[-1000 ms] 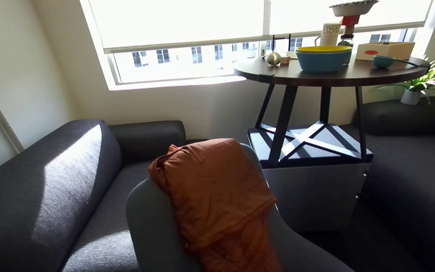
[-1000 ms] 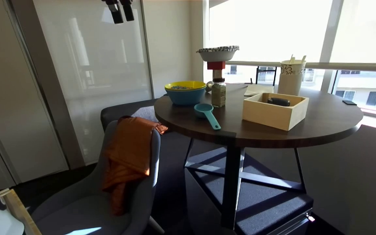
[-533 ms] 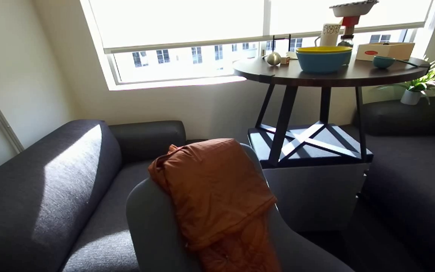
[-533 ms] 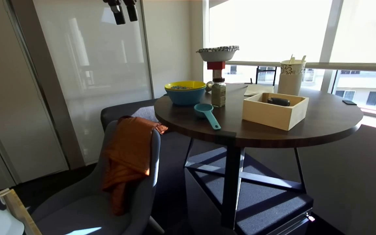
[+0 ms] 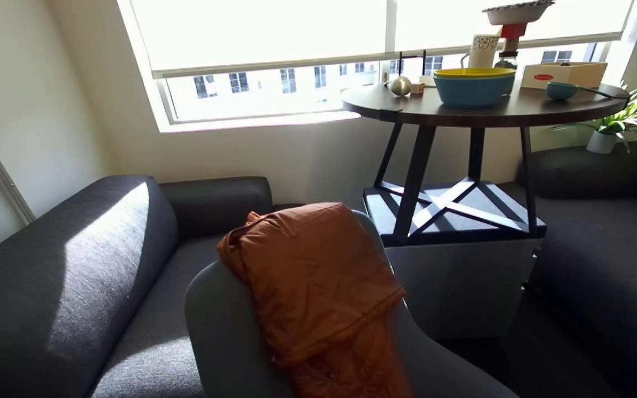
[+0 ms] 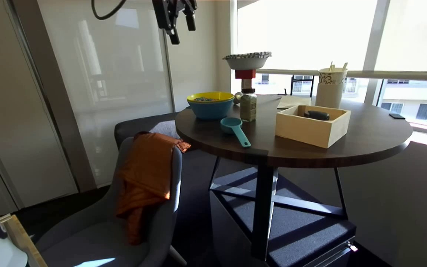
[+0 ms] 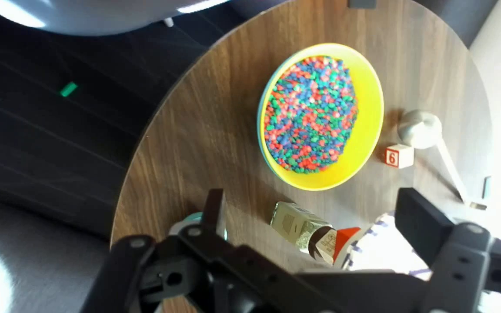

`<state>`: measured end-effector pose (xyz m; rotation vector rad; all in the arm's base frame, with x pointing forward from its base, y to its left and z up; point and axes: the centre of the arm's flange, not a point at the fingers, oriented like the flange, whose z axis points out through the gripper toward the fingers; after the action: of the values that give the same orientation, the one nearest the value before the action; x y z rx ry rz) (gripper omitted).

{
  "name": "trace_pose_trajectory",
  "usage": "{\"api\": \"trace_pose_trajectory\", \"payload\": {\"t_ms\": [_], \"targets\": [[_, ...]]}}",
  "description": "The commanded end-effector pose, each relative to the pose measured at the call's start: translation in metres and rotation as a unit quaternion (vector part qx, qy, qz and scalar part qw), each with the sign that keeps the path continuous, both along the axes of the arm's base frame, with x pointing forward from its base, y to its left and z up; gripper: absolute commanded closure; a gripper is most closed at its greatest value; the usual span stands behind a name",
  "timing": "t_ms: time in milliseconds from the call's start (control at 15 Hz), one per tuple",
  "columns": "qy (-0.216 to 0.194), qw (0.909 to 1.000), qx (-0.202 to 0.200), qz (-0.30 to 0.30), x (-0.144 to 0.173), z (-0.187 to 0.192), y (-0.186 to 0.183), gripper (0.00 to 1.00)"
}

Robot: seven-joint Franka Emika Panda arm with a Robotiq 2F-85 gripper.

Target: Put the white plate in the wooden box

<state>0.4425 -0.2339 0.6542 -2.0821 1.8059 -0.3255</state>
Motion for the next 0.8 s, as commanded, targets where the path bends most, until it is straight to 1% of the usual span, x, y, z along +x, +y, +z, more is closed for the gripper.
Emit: {"api": "trace_pose_trajectory", "payload": {"t_ms": [0,133,200,333,533,600,733], "targets": [[-0.05,0.9952,0.038,-0.075,0.026,-0.001,-0.028,0.0],[-0.075,0.9889,0.048,-0.119,0.031,-0.004,-0.035,0.0],[-0.049,0.995,0.031,-0.082,0.02,-0.009,-0.032,0.0],[-0.058,0.9922,0.037,-0.103,0.024,-0.011,-0.037,0.0],[-0.061,0.9914,0.039,-0.109,0.024,-0.009,-0.037,0.0],[-0.049,0.9932,0.024,-0.103,0.023,-0.012,-0.038,0.0],[-0.074,0.9937,0.018,-0.082,0.022,-0.017,-0.043,0.0]]}}
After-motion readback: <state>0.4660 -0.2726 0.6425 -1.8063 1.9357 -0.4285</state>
